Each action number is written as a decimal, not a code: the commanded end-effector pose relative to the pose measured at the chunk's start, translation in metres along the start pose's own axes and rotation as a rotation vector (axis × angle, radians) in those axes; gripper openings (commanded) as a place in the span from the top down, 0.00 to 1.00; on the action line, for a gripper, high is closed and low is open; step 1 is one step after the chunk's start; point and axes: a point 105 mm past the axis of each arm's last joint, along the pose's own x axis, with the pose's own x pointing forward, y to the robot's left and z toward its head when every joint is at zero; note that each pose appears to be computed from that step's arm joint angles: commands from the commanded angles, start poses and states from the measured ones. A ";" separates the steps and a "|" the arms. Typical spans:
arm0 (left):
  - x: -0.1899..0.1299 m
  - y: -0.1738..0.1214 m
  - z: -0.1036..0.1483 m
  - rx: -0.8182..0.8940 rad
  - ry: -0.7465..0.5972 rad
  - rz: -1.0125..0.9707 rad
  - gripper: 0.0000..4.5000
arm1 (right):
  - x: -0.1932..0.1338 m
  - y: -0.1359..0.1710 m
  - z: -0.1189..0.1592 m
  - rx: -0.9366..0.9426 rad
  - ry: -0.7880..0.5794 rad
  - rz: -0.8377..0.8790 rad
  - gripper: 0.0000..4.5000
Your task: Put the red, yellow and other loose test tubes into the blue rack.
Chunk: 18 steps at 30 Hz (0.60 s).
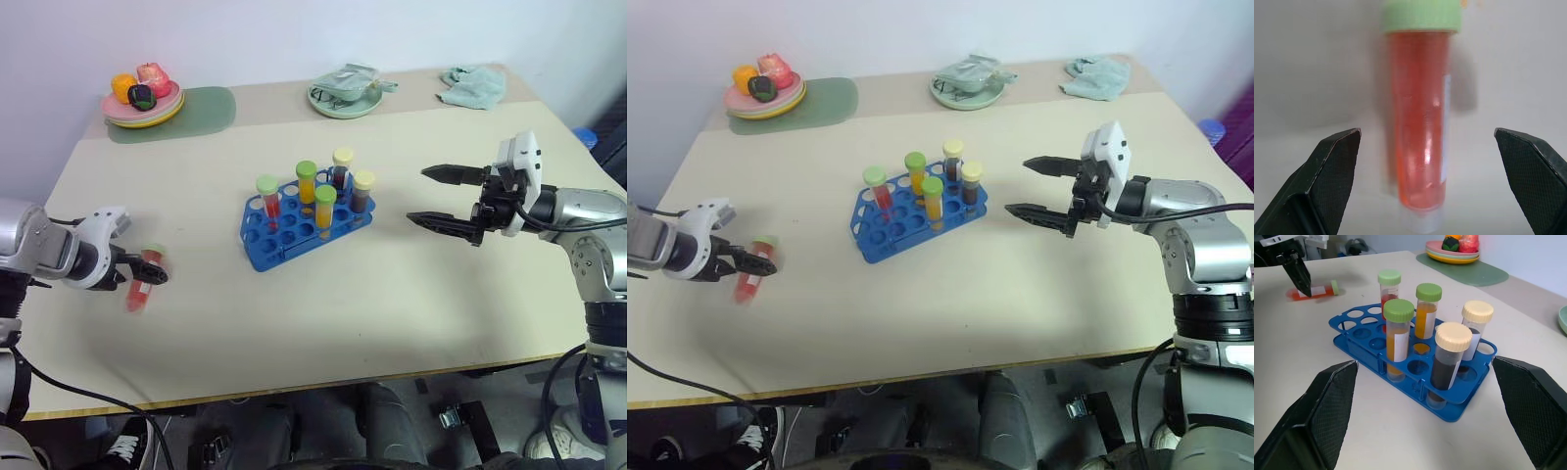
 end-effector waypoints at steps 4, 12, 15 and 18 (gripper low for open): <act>0.006 0.007 0.011 0.038 0.026 0.037 0.00 | -0.003 -0.001 0.011 -0.051 -0.017 -0.014 0.00; 0.021 0.011 0.002 0.053 0.078 0.039 0.41 | -0.006 -0.003 0.011 -0.053 -0.009 -0.026 0.00; 0.020 0.011 0.000 0.025 0.078 0.032 0.75 | -0.007 -0.002 0.009 -0.051 -0.006 -0.027 0.00; 0.017 0.014 0.005 0.027 0.050 0.053 0.84 | -0.006 -0.002 0.009 -0.048 -0.006 -0.027 0.00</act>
